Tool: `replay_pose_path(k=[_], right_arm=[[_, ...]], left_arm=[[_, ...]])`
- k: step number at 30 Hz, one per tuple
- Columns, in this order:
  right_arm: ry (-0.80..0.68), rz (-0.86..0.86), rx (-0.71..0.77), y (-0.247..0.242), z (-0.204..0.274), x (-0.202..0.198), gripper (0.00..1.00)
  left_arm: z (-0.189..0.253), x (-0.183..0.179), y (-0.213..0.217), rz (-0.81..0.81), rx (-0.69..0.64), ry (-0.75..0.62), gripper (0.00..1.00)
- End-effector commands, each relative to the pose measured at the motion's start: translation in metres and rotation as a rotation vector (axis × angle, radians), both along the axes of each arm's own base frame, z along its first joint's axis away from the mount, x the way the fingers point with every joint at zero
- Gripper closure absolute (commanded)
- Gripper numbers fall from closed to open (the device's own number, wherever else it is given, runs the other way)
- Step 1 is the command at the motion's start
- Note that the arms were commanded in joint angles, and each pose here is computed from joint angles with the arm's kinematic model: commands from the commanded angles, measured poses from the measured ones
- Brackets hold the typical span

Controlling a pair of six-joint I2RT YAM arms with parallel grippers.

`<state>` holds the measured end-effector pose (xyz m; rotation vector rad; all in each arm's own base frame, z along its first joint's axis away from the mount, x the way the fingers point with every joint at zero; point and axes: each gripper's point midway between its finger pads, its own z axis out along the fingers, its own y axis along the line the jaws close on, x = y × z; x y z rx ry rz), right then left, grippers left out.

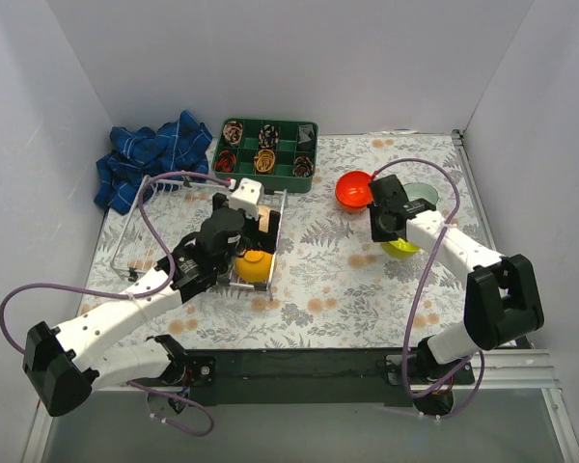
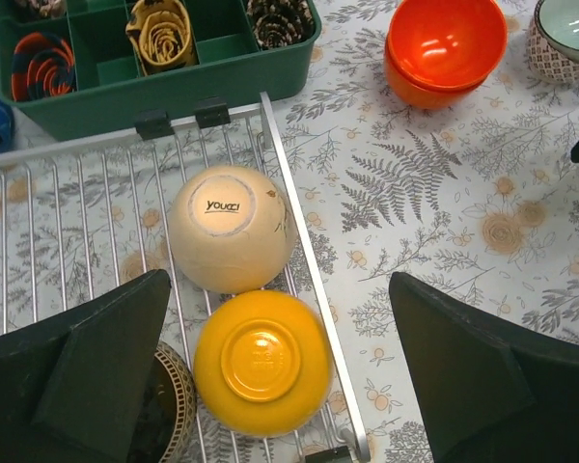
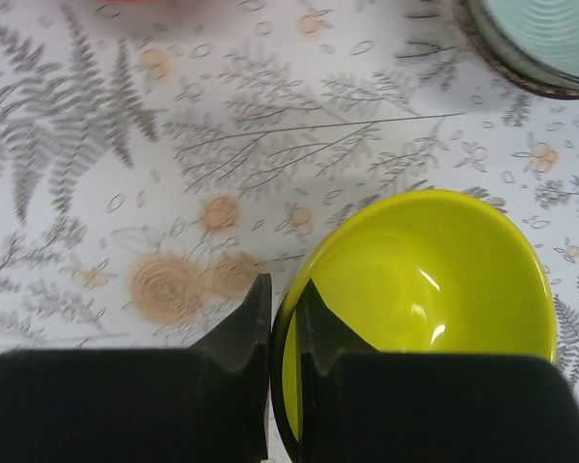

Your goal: Unload the bowls from the dish rack

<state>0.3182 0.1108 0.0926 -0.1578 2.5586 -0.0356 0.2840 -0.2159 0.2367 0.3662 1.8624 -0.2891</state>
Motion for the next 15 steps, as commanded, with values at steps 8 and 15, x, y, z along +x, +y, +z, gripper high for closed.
replay_pose_path(k=[8,15], right_arm=[[-0.177,-0.323,-0.073,-0.055,-0.023,0.044,0.97],[-0.114,-0.342,-0.065,-0.055,-0.051,0.033,0.73]], left_arm=[[-0.013,0.01,0.032,0.166,-0.119,0.197,0.02],[-0.021,0.009,0.034,0.19,-0.164,0.246,0.02]])
